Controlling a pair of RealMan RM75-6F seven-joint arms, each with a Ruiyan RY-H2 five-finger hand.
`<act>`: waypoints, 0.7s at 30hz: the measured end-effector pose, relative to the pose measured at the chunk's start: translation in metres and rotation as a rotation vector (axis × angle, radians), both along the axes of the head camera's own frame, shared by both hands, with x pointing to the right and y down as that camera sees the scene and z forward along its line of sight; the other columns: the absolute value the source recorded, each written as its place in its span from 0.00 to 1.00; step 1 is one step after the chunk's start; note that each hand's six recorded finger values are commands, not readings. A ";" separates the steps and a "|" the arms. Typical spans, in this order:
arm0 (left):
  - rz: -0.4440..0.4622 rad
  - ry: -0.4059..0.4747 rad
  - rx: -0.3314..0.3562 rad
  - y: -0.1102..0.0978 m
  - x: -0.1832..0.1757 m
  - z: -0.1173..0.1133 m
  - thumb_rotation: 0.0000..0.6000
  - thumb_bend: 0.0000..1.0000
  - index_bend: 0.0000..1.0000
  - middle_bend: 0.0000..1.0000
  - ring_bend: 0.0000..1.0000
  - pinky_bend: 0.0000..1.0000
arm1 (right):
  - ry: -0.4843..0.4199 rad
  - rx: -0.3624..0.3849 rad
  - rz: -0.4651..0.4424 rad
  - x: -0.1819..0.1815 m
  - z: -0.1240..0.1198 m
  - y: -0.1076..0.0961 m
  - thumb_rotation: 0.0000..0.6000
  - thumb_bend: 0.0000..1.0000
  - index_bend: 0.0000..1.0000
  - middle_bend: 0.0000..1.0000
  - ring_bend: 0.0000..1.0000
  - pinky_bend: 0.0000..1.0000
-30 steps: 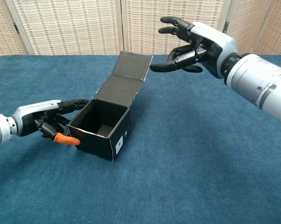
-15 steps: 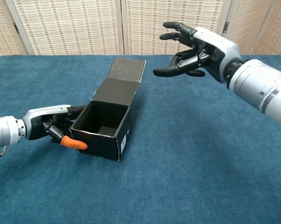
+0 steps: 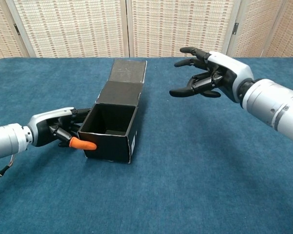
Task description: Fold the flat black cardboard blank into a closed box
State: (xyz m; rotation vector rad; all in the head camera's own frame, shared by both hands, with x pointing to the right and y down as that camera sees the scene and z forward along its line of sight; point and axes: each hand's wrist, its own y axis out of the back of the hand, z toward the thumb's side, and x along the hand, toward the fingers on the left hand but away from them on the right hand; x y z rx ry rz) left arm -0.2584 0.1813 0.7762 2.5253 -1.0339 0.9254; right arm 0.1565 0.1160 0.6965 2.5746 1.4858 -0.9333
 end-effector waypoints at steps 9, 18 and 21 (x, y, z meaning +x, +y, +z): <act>-0.029 0.011 0.064 0.000 0.000 -0.019 1.00 0.20 0.52 0.53 0.68 0.94 | 0.045 -0.141 0.040 -0.018 0.043 -0.010 1.00 0.00 0.00 0.19 0.61 1.00; -0.010 0.048 0.108 -0.005 0.015 -0.043 1.00 0.20 0.52 0.52 0.68 0.94 | 0.005 -0.144 0.073 -0.081 0.061 -0.040 1.00 0.00 0.00 0.20 0.62 1.00; 0.006 0.036 0.118 -0.007 0.019 -0.044 1.00 0.20 0.52 0.52 0.68 0.94 | -0.067 -0.146 0.095 -0.107 0.055 -0.052 1.00 0.00 0.00 0.21 0.63 1.00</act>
